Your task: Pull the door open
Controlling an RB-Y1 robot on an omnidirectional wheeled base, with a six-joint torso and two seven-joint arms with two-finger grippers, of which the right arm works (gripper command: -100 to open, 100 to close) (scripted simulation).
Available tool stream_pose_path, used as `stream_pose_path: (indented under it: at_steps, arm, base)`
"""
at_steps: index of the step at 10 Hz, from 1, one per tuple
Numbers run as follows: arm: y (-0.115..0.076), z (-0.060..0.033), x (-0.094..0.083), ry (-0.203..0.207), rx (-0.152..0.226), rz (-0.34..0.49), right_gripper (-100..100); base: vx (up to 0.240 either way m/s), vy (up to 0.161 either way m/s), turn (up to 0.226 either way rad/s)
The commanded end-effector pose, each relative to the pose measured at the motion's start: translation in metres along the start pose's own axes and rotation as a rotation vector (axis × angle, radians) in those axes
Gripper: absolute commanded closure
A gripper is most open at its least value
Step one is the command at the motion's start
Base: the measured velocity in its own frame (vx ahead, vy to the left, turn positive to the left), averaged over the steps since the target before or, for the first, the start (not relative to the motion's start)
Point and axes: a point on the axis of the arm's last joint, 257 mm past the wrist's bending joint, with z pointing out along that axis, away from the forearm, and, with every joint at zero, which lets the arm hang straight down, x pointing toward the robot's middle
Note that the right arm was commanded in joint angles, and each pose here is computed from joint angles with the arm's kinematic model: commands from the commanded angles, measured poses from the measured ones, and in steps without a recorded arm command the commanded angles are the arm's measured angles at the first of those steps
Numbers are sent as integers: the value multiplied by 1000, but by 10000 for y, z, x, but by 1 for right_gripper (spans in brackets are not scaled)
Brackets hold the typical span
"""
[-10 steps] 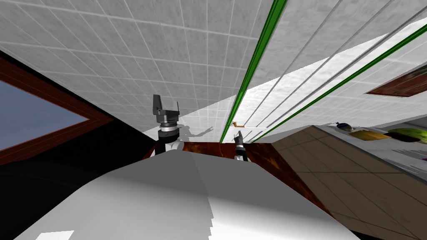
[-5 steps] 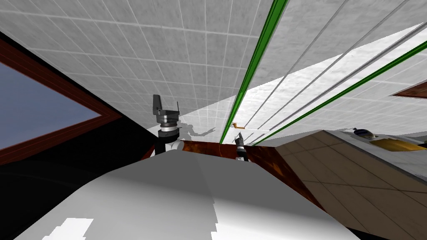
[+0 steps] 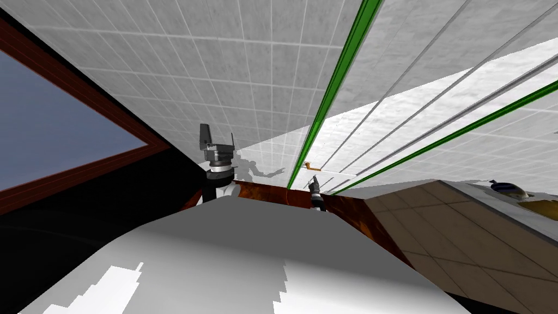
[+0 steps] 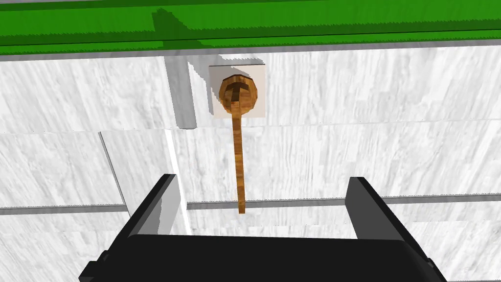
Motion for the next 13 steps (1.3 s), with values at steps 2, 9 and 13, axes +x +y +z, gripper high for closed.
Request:
stream_pose_path:
  at_steps: [2, 9, 13]
  arm:
    - [-120, -54, -154, -13, 28, -23, -100]
    - [-137, -300, -683, -89, 30, -20, -100]
    - [-133, -445, -978, -133, 28, -21, -100]
  base:
    - [-9, -102, 106]
    - [120, 9, 123]
    - [176, -5, 139]
